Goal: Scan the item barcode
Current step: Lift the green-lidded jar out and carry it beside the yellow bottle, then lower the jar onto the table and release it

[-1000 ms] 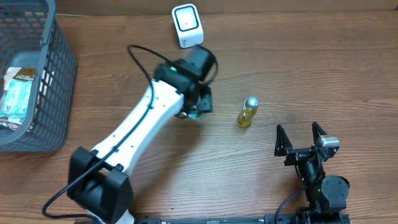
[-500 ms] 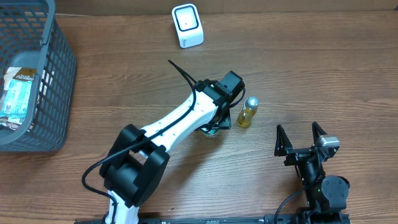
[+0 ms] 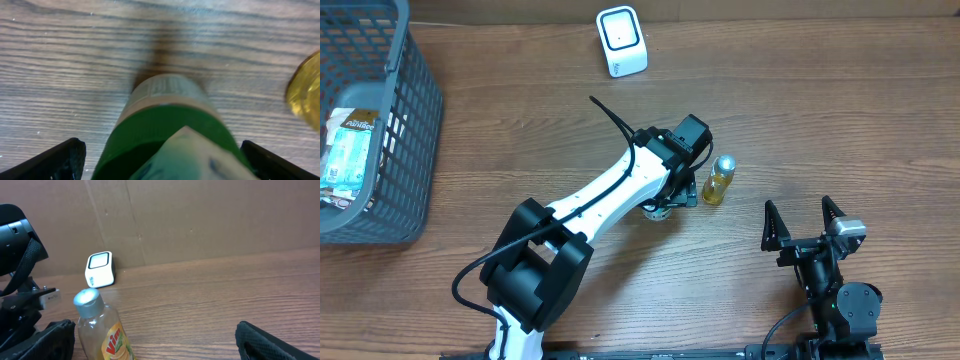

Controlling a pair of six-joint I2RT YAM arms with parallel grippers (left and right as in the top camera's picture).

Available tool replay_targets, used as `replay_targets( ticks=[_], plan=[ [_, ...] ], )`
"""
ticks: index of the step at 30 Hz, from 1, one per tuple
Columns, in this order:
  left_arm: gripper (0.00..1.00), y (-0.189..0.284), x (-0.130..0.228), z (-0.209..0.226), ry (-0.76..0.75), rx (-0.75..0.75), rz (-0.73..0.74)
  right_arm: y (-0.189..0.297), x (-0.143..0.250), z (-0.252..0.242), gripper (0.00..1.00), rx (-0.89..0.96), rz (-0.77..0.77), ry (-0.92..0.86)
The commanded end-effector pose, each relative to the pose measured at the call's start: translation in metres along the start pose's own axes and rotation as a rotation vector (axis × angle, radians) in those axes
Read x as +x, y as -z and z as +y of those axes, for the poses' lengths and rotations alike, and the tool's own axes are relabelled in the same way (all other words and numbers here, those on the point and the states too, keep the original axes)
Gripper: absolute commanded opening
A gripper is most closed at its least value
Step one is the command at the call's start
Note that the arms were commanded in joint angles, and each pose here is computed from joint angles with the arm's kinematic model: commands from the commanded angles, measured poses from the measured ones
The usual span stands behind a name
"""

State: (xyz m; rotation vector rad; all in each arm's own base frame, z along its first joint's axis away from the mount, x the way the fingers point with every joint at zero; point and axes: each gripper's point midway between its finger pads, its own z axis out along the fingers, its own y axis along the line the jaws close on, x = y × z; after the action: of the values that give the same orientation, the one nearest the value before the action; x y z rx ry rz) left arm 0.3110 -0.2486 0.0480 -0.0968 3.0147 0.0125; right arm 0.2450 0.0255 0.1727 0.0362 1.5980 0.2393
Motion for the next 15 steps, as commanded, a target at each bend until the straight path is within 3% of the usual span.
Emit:
replay_targets(
  ticks=[1,7,15],
  plan=[
    [1.0,0.029,-0.021,0.0,-0.075,0.036,-0.046,-0.001,0.003,-0.001,1.0,0.004,0.002,-0.003],
    [1.0,0.084,-0.044,-0.003,-0.287,0.083,-0.118,-0.001,0.003,-0.001,1.0,0.004,0.002,-0.003],
    [1.0,0.087,-0.028,-0.021,-0.493,0.195,-0.052,-0.001,0.003,-0.001,1.0,0.004,0.002,-0.003]
  ],
)
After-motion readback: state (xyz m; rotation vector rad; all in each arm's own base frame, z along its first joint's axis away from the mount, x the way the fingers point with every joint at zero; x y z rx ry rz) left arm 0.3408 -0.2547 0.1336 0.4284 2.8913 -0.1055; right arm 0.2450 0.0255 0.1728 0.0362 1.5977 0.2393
